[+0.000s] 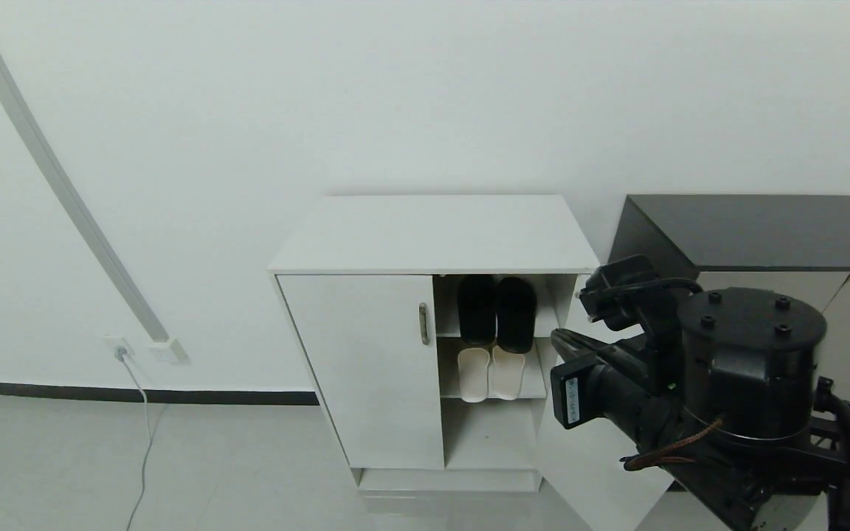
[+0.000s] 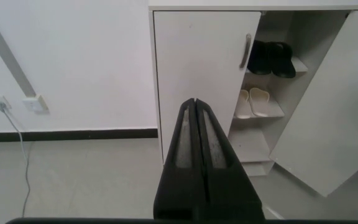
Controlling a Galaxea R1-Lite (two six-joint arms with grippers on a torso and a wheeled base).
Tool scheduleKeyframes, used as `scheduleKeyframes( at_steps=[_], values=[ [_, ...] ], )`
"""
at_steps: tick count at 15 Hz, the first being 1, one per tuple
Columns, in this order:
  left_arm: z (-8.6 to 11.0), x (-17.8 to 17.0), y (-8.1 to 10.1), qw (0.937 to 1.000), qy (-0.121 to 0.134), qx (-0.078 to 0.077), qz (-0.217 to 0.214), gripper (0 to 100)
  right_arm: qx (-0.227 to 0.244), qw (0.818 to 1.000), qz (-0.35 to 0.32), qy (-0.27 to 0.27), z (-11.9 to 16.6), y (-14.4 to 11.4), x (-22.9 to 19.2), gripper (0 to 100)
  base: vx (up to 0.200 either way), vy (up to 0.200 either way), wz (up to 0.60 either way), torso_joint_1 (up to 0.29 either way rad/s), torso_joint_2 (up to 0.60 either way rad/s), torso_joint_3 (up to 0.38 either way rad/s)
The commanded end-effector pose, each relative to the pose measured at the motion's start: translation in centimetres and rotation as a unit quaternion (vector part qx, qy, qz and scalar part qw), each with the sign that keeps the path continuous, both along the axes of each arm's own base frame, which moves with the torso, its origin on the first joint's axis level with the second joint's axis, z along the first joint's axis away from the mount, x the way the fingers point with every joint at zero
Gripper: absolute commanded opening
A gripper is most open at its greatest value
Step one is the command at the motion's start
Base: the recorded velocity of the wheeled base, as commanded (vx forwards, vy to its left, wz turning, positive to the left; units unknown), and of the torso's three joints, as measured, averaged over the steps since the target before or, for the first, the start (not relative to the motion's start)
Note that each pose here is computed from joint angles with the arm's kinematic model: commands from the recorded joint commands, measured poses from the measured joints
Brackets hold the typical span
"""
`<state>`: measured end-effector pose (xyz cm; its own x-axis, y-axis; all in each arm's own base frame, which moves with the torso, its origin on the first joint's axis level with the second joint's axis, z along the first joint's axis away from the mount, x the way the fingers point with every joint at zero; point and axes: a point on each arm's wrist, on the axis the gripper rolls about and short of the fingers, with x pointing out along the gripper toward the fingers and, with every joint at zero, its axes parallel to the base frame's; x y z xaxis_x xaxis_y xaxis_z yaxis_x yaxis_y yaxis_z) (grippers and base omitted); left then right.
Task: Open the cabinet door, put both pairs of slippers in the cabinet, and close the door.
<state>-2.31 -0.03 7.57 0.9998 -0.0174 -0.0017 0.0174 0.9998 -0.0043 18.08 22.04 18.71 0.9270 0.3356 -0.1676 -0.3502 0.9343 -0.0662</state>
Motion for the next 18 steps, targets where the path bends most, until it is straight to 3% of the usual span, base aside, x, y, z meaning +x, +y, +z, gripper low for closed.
scheduleKeyframes(
  at_steps=[1, 6, 12, 14, 16, 18],
  values=[
    [0.0, 0.0, 0.0, 1.0, 0.001, 0.0, 0.0, 0, -0.004, 1.0, -0.002, 0.002, -0.2, -0.1, 0.2, 0, 0.0, 0.0, -0.6, -0.002, 0.0, -0.002],
    [0.0, 0.0, 0.0, 1.0, 0.001, 0.0, 0.0, 0, -0.005, 1.0, -0.006, 0.003, -0.3, -0.2, 0.4, 0, 0.0, 0.0, -0.6, 0.005, 0.0, -0.003],
    [0.0, 0.0, 0.0, 1.0, 0.001, 0.0, 0.0, 0, -0.006, 1.0, -0.008, 0.003, -0.3, -0.3, 0.5, 0, 0.0, 0.0, 0.0, 0.0, 0.0, 0.0],
    [0.0, 0.0, 0.0, 1.0, 0.001, 0.0, 0.0, 0, -0.006, 1.0, -0.014, 0.002, -0.3, -0.5, 0.8, 0, -0.2, 0.0, 0.0, 0.002, 0.0, 0.002],
    [0.0, 0.0, 0.0, 1.0, 0.001, 0.0, 0.0, 0, -0.008, 1.0, -0.028, 0.004, -0.4, -0.7, 1.7, 0, -0.2, 0.0, 0.0, 0.015, 0.0, 0.0],
    [0.0, 0.0, 0.0, 1.0, 0.001, 0.001, 0.0, 0, 0.004, 0.998, -0.064, 0.001, 0.0, -1.4, 5.3, 0, 0.0, 0.0, 0.0, 0.0, 0.0, 0.0]
  ],
)
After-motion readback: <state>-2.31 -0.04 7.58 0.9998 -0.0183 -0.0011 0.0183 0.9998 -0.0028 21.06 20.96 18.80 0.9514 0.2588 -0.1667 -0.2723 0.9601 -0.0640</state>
